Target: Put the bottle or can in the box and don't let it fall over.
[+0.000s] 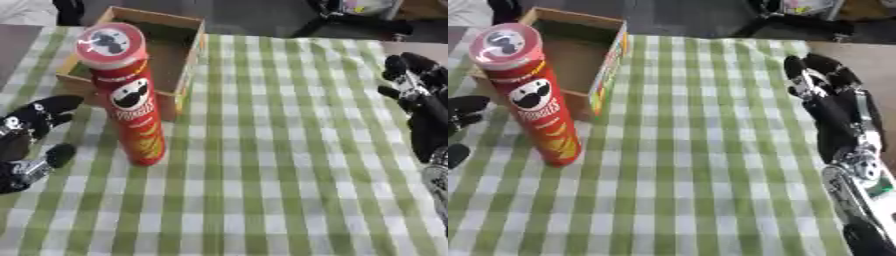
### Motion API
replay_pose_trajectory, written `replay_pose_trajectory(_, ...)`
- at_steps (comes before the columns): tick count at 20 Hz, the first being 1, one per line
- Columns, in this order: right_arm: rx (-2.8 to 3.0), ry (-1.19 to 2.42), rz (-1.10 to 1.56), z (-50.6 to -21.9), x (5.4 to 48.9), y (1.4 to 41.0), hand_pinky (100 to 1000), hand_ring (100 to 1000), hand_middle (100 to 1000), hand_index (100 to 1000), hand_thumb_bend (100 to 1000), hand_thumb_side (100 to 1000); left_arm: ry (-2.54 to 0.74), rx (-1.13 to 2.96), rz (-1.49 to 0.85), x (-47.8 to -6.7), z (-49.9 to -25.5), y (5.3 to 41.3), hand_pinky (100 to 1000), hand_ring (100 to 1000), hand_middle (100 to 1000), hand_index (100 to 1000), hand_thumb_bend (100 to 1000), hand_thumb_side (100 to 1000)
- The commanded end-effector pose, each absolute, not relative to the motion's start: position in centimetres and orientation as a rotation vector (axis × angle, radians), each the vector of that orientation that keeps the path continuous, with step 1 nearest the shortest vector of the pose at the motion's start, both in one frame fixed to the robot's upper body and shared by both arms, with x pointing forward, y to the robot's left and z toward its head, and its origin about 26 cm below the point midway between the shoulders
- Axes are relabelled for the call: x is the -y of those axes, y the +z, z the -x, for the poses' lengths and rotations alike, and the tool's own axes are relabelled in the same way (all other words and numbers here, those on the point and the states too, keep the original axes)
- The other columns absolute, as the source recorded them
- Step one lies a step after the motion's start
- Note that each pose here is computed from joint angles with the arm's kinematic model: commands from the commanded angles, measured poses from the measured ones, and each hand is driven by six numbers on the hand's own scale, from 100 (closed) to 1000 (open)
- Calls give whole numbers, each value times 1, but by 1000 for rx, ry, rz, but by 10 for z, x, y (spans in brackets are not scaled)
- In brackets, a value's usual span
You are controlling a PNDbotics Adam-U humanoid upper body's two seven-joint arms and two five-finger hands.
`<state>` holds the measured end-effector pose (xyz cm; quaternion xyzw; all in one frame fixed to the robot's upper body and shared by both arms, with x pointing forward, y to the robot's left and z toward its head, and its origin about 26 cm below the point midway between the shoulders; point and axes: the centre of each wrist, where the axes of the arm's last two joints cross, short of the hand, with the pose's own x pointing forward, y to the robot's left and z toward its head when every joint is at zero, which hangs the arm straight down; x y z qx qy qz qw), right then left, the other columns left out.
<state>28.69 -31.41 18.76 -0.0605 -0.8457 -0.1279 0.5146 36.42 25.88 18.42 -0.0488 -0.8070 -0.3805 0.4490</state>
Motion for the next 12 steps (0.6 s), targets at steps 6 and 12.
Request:
replay_pose_trajectory(6,2067,-288,126,-285,313,197,725,768,759,734,521,306,-948,2019,76,-250,-371,196,1000,1000,903,922,470,490)
replay_pose_trajectory(12,2068,-287,119,-285,312,198,725,768,759,734,517,305,-961,2025,64,-242,-376,198,1000,1000,903,922,468,485)
